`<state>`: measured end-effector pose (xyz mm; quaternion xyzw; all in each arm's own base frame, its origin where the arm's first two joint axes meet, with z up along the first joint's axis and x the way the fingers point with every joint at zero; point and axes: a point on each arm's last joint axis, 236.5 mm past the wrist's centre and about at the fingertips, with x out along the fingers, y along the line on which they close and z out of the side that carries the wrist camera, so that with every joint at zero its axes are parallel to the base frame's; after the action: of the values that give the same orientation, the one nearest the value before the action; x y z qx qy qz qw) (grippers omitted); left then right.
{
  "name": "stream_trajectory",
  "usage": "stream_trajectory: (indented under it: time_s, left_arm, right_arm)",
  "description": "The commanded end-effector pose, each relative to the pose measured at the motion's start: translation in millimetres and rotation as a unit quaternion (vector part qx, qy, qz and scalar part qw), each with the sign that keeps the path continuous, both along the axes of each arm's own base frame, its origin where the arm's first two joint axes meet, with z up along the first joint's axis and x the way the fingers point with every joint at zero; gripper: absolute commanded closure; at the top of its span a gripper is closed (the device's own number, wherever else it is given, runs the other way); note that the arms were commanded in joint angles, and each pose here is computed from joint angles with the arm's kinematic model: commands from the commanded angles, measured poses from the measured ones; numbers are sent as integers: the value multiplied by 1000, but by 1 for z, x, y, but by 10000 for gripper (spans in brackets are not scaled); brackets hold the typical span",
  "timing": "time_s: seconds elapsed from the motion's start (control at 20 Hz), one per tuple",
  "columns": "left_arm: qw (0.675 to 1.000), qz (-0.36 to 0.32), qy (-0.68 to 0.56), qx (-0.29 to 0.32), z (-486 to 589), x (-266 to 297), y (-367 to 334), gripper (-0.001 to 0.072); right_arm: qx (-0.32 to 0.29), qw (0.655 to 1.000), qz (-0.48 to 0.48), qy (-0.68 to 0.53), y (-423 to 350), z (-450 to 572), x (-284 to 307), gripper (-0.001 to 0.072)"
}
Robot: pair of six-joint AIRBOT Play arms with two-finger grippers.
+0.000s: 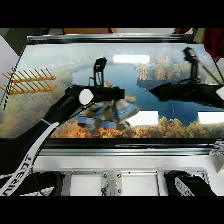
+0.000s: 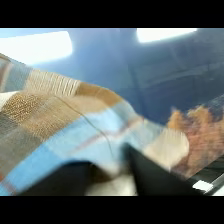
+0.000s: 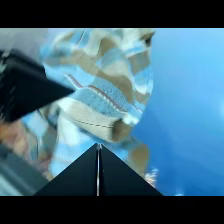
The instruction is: Fold the clothes and pants, and hang the long-sleeved shirts on hangers.
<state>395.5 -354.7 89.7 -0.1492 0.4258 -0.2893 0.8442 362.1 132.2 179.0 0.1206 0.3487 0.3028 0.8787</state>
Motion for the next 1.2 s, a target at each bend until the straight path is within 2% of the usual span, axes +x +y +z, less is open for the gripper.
stream_trajectory:
  time_s: [0.0,0.05,0.1,0.15,0.35,0.6,0.85,1.15]
  left_arm:
    - [1000,-5,-3,-2,6,25,-19,24]
    - [1000,5,11,9,4,34,-1,30]
    - [999,19,32,22,0,39,24,30]
    - [997,34,55,35,-6,41,50,30]
    - [980,97,158,78,-64,-2,149,30]
    - [948,147,265,100,-149,-105,206,29]
    - [933,192,302,32,-182,-133,194,30]
    - [937,119,322,71,-203,-136,143,30]
  right_arm:
    - [15,994,-104,4,-66,11,9,681]
    - [15,994,-109,10,-73,9,8,620]
    - [15,994,-108,20,-75,5,6,343]
    - [14,995,-98,32,-72,0,3,189]
    - [-22,997,-26,72,-45,-28,-15,199]
    - [-44,996,24,71,-9,-38,-22,199]
    - [-43,996,40,65,8,-39,-21,199]
    - [-39,996,38,72,8,-40,-23,198]
